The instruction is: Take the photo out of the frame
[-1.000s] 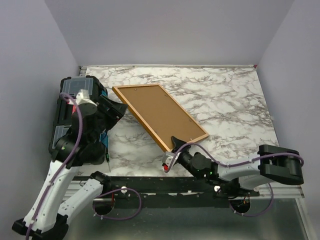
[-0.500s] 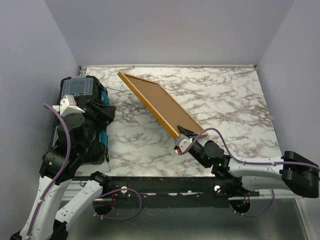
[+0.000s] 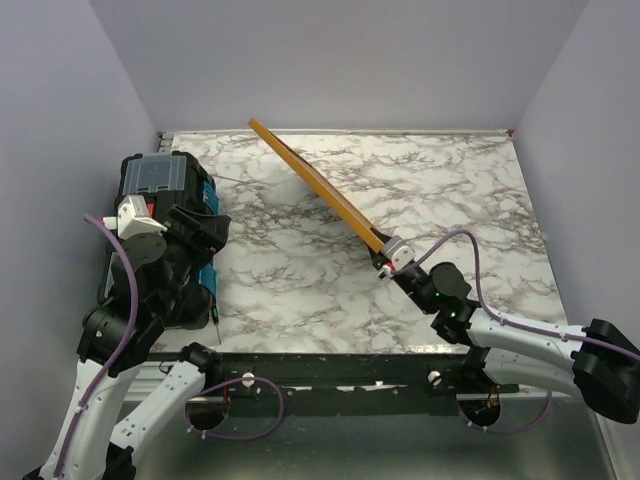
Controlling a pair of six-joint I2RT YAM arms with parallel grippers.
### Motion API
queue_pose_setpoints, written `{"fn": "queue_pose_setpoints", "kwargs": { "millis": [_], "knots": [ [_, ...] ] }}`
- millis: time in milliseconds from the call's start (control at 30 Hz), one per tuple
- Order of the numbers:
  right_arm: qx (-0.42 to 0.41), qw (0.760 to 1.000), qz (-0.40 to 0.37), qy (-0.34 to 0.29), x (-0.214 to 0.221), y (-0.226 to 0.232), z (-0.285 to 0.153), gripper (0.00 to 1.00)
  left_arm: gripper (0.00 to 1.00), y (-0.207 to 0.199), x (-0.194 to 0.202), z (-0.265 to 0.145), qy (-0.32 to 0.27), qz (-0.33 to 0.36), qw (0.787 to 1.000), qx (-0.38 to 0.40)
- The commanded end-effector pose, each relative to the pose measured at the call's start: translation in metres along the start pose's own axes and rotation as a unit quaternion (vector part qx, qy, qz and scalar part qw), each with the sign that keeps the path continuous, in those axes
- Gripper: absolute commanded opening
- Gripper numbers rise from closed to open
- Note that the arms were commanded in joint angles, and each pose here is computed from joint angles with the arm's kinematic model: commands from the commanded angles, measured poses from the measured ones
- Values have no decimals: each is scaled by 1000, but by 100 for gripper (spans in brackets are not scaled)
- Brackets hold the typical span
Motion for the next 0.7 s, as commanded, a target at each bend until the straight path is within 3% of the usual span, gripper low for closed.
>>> {"fn": "queue_pose_setpoints", "kwargs": {
  "millis": [0,267,400,667],
  "knots": [
    [-55,975,213,42,17,28,-7,0,74,4,3,-3,6,-2,1000,1],
    [-32,938,341,55,25,6,-11,0,74,2,4,-5,10,-10,1000,12],
    [-11,911,402,90,38,2,-9,0,74,2,5,-8,11,-16,1000,16],
    [56,828,539,143,68,2,-13,0,74,3,6,-10,12,-20,999,22]
  ]
}}
Point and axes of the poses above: each gripper's point midway between its finger pads, its own z axis out along the fingers, its own y axis along the line the jaws close on, x = y × z, the point moved 6 cm from there along -z, back along the fingers, and after that the axes turned 2 degrees about -z, right-handed, at the moved point
